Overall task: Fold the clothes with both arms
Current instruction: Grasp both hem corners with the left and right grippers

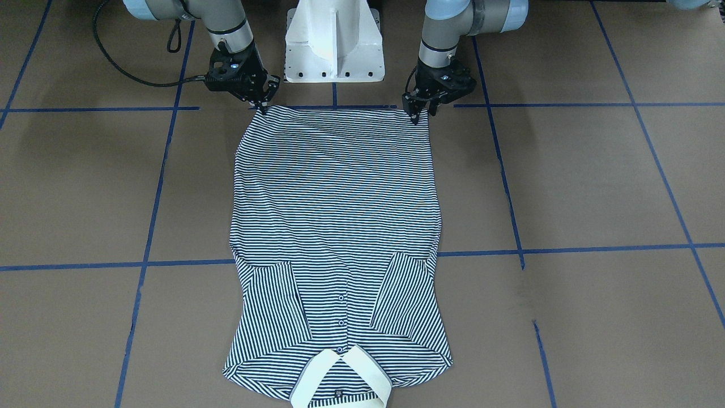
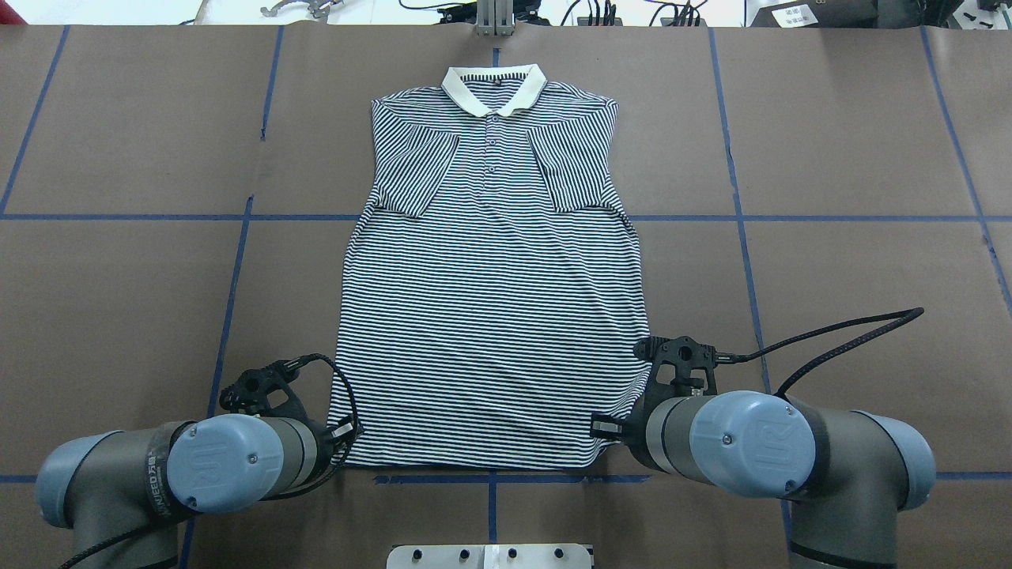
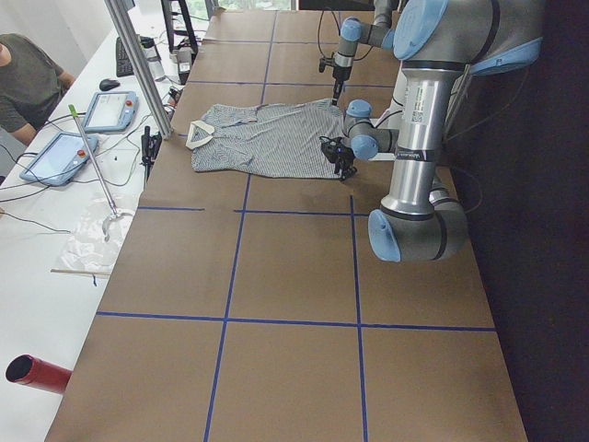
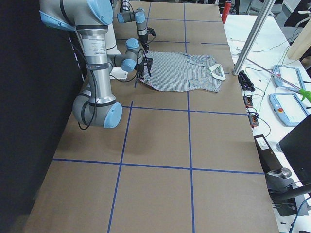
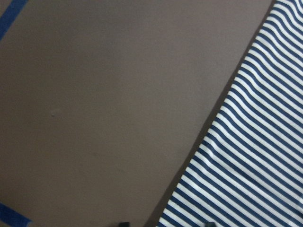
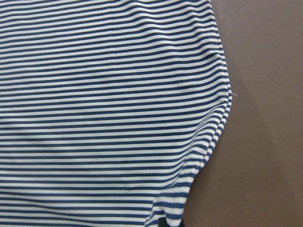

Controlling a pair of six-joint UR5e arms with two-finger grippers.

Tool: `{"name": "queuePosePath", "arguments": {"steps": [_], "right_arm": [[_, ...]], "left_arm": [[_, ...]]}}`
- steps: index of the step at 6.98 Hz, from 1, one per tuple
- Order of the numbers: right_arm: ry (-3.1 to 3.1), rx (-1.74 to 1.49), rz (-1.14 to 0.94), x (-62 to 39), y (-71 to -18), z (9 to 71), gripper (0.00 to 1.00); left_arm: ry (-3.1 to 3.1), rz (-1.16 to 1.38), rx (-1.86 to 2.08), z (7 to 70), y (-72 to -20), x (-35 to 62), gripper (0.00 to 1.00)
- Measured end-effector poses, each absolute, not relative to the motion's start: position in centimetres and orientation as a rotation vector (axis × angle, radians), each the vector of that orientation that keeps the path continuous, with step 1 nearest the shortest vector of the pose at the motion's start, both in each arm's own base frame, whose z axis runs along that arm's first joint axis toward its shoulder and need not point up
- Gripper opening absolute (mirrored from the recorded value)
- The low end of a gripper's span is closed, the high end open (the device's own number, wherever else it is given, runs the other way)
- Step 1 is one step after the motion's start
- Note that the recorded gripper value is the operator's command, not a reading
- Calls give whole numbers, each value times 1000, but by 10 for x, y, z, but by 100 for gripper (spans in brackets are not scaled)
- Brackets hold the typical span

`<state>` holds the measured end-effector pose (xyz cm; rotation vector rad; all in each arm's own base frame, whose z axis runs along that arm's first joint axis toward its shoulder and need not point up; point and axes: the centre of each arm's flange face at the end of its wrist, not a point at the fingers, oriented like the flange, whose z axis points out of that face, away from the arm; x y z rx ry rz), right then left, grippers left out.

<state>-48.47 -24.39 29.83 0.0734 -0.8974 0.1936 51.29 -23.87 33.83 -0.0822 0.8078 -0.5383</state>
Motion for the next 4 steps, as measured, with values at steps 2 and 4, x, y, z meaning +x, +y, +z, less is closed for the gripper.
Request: {"name": "queuePosePath", "arguments": {"steps": [2,4], "right_arm": [[-896,72,196,-483,-246,299,0],[-903,62,193,-471,-249,298,0]], "left_arm": [[815,-533,-81,335,-238,511,0],[877,-526,-84,307,-237,493,0]]}}
